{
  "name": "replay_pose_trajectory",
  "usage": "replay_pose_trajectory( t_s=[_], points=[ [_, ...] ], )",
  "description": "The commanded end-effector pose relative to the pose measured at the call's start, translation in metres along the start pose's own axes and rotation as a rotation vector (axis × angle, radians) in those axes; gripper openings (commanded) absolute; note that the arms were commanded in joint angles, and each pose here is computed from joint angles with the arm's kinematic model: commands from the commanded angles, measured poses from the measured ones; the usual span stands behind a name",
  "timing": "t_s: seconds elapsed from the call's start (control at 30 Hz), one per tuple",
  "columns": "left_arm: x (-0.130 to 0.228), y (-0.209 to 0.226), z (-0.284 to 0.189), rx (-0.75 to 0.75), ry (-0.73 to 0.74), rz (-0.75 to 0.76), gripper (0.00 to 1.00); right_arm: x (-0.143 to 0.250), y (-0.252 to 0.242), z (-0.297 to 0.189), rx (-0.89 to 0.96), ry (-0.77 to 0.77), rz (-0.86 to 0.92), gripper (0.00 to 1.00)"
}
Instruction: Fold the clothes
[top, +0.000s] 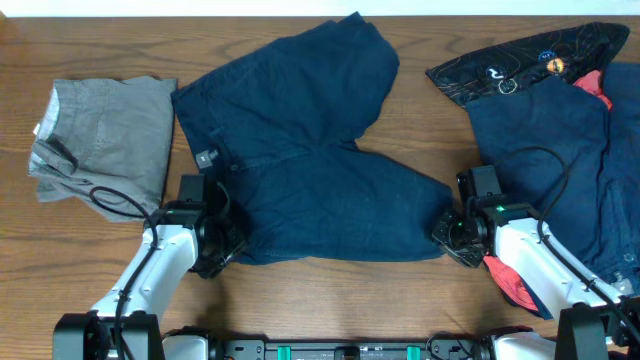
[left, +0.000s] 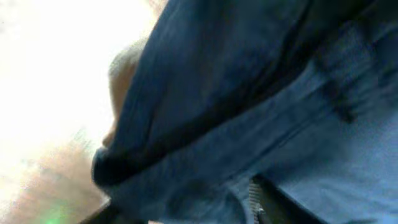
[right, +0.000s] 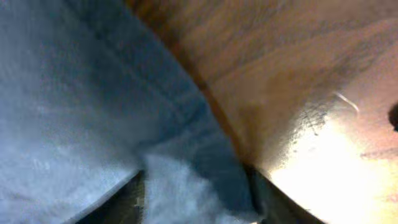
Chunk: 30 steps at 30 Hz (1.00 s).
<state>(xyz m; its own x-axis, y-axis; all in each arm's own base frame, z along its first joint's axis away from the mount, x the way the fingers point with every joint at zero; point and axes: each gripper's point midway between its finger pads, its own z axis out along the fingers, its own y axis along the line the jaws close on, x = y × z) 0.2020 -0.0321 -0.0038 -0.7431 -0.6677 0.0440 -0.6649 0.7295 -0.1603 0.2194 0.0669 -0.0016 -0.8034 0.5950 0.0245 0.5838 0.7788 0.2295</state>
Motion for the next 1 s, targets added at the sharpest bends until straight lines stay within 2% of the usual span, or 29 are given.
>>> replay_pose_trajectory(
  t_s=[0.0,0.13,0.17,0.33,0.53,0.73,0.97],
  points=[
    [0.002,0.007,0.008,-0.022,0.000,-0.004,0.30,0.001,-0.005,0.003,0.020,-0.007,0.018,0.32],
    [0.003,0.007,0.007,-0.025,0.004,0.002,0.08,0.003,-0.006,0.003,0.026,-0.001,0.018,0.04],
    [0.003,0.008,0.006,-0.029,0.008,0.017,0.06,0.003,-0.005,0.003,0.022,0.000,0.015,0.01],
    [0.008,0.007,-0.018,-0.055,0.042,0.107,0.06,-0.012,0.009,-0.010,-0.016,-0.042,-0.056,0.01],
    [0.018,0.003,-0.081,-0.035,0.033,0.191,0.06,-0.053,0.031,-0.076,-0.096,-0.170,-0.097,0.01],
    [0.022,-0.013,-0.161,0.114,-0.141,0.274,0.06,-0.092,0.031,-0.177,-0.150,-0.381,-0.099,0.01],
    [0.037,-0.019,-0.239,0.295,-0.342,0.314,0.06,-0.098,0.023,-0.274,-0.172,-0.596,-0.146,0.01]
  ],
)
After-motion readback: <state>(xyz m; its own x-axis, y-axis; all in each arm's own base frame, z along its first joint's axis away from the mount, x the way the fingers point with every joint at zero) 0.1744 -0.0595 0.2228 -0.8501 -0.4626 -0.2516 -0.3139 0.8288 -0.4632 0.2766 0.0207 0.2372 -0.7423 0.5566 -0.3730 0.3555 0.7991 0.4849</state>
